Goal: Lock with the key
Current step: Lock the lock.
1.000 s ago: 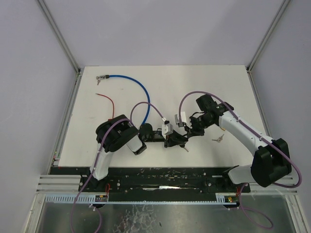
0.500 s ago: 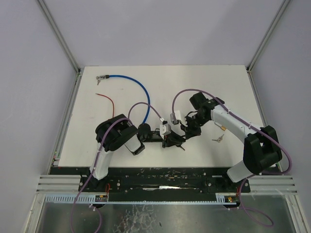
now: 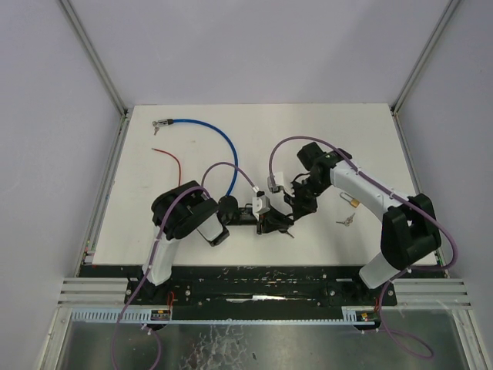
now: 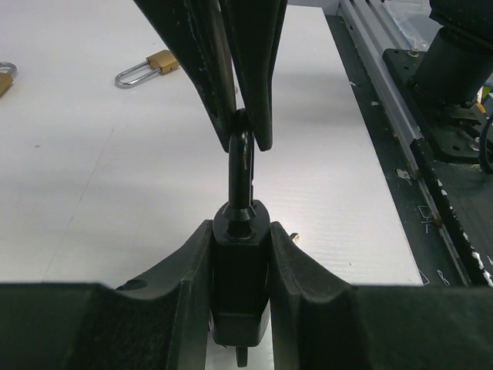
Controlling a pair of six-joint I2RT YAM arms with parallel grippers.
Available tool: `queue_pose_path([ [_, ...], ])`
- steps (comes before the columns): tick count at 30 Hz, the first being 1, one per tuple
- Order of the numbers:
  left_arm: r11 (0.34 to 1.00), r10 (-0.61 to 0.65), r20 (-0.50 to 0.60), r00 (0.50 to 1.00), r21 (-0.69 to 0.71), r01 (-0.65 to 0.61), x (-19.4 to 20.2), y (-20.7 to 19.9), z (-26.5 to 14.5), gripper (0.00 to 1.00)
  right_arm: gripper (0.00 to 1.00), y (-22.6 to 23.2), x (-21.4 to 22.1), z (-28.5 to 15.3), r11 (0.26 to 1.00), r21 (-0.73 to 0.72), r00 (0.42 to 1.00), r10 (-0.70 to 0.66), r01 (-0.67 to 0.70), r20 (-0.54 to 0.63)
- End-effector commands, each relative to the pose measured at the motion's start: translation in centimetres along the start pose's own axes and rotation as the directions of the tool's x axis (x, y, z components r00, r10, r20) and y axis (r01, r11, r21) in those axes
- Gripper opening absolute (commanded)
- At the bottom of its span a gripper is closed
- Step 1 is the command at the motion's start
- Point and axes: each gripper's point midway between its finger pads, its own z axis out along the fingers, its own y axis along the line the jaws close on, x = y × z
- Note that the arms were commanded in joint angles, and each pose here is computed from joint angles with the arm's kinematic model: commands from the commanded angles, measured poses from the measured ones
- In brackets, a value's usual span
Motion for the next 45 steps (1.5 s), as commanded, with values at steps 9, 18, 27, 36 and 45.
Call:
queue_pose_path([
  [9,1.0,-0.009,0.11,0.994,-0.001,0.009,-2.9,1.1,3.4,0.0,0.0,1.4,-4.9,1.0,0.999,-0.026,0.994,-0.037,0.04,0.106],
  [18,0.999,-0.026,0.189,0.982,-0.024,0.032,-6.0,0.7,5.6,0.0,0.0,2.5,-5.4,-1.7,0.998,-0.011,0.985,-0.052,0.055,0.164],
  [27,0.995,-0.079,0.209,0.975,-0.037,0.089,-6.1,1.3,6.4,0.0,0.0,2.6,-3.5,-1.6,0.999,-0.002,0.988,-0.033,0.034,0.152],
  [36,0.997,-0.012,0.162,0.987,-0.077,0.024,-4.6,1.2,5.0,0.0,0.0,2.7,0.0,-1.0,0.999,0.036,0.999,-0.012,0.011,0.034],
  [45,0.994,0.038,0.118,0.992,-0.102,-0.026,-4.5,1.7,2.7,0.0,0.0,2.4,1.7,-2.4,0.99,0.143,1.0,0.004,-0.008,0.027],
])
